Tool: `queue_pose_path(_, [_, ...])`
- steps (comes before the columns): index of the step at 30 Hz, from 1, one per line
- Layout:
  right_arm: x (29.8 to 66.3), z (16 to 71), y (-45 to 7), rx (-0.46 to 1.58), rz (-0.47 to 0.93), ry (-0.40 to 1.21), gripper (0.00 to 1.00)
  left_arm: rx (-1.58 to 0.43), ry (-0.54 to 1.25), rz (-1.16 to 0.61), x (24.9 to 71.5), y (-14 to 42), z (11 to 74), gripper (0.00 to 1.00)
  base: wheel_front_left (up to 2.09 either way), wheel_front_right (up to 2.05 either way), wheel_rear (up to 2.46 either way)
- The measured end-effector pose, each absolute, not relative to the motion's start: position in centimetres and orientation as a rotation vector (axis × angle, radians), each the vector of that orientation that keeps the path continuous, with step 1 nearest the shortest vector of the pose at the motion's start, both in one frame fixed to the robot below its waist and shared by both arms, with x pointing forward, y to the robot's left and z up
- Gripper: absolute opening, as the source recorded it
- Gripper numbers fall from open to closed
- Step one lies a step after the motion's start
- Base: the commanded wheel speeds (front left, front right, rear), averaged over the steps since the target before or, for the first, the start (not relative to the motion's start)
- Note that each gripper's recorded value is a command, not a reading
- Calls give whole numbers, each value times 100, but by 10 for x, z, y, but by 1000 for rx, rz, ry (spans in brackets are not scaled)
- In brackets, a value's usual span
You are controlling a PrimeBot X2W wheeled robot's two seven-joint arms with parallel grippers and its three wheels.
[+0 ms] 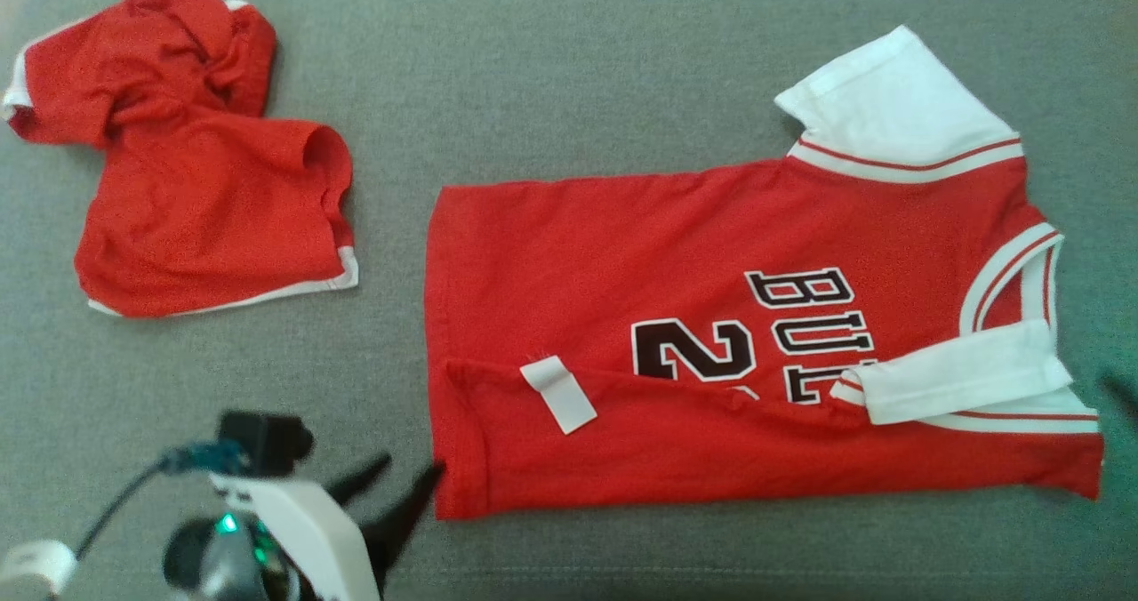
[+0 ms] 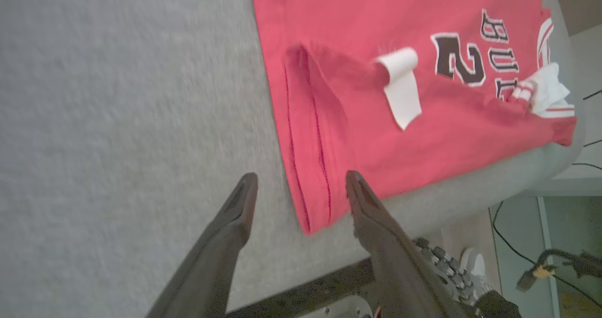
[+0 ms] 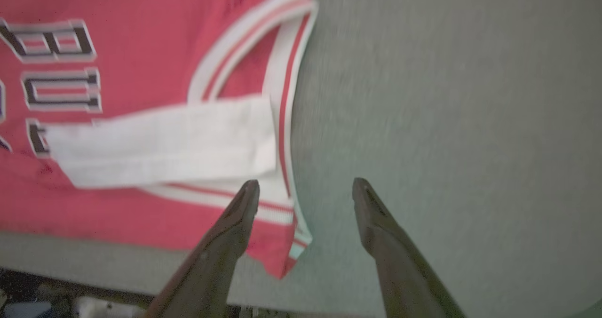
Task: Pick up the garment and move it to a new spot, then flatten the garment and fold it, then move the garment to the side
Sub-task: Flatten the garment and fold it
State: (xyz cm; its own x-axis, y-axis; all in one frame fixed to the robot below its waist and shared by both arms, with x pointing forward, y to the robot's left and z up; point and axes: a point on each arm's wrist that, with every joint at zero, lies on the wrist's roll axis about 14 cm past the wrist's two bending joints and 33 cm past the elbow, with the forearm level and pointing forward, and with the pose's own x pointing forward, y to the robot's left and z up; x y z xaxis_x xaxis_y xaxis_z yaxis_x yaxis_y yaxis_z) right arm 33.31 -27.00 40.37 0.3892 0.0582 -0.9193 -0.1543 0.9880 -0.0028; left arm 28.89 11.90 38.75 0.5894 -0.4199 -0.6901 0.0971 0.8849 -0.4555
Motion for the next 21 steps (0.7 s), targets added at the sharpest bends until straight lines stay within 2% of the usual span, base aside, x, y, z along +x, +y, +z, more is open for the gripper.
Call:
queue_pose_path(3, [386, 434, -267, -99, 140, 1003, 100, -345, 809, -275, 318, 130, 400, 100, 0, 0, 0])
queue_pose_path(8, [486, 476, -231, -148, 202, 780, 100, -265, 622, -261, 408, 133, 430, 100, 0, 0, 0])
queue_pose_path(13, [552, 447, -209, -228, 211, 802, 100, -219, 630, -277, 463, 122, 413, 100, 0, 0, 0])
queue_pose_path(16, [574, 413, -193, -213, 223, 846, 100, -222, 682, -289, 464, 115, 393, 100, 0, 0, 0])
queue_pose_path(21, [591, 366, -170, -184, 246, 915, 100, -211, 729, -289, 460, 120, 371, 100, 0, 0, 0])
